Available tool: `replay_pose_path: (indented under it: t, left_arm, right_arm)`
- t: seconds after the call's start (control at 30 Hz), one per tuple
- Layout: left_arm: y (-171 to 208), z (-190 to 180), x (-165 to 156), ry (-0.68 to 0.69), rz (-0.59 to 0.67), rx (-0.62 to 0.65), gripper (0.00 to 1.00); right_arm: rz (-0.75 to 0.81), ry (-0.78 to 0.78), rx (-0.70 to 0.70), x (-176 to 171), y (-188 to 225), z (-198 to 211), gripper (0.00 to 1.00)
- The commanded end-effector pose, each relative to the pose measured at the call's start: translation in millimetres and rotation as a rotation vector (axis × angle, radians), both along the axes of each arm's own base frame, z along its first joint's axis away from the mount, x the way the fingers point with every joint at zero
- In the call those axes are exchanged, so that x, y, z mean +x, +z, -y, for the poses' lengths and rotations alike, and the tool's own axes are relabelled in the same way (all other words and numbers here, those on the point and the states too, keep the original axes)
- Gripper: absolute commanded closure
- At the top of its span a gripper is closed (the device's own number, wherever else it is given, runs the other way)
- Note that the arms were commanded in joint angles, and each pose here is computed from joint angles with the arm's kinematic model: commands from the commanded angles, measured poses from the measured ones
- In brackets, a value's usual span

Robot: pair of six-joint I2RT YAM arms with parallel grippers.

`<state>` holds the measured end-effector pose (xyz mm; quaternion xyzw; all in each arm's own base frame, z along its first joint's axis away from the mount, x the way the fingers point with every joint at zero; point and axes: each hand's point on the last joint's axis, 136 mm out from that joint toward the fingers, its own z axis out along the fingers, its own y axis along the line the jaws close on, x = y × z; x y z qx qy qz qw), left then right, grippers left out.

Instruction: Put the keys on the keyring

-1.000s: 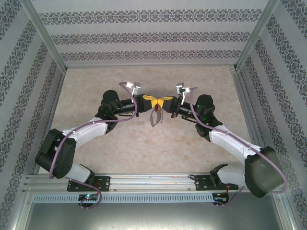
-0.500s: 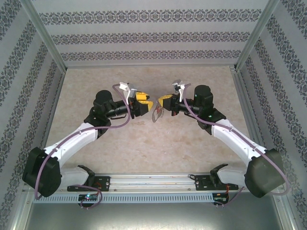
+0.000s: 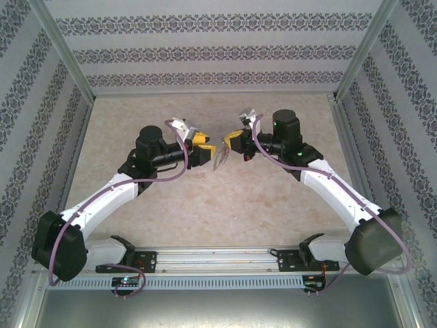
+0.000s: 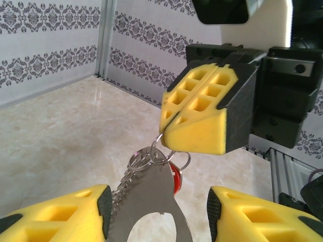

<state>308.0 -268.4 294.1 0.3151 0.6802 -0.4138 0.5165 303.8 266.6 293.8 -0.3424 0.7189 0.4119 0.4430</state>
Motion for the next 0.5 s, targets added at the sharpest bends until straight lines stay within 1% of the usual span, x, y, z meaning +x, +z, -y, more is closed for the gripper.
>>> replay_pose_path:
  t: [0.0,0.3,0.47]
  left_arm:
    - [10,-4,10,0.024,0.034,0.023,0.46]
    - [-4,-2,18,0.019,-0.012,0.052,0.42]
    - [-8,4,21,-0.024,-0.051,0.040,0.41]
  right_arm:
    - [0.035,0.050,-0.028,-3,7,-3,1.00]
    - [0.038,0.084,-0.094,-7,3,1,1.00]
    - [0.037,0.116,-0.087,-13,10,3,1.00]
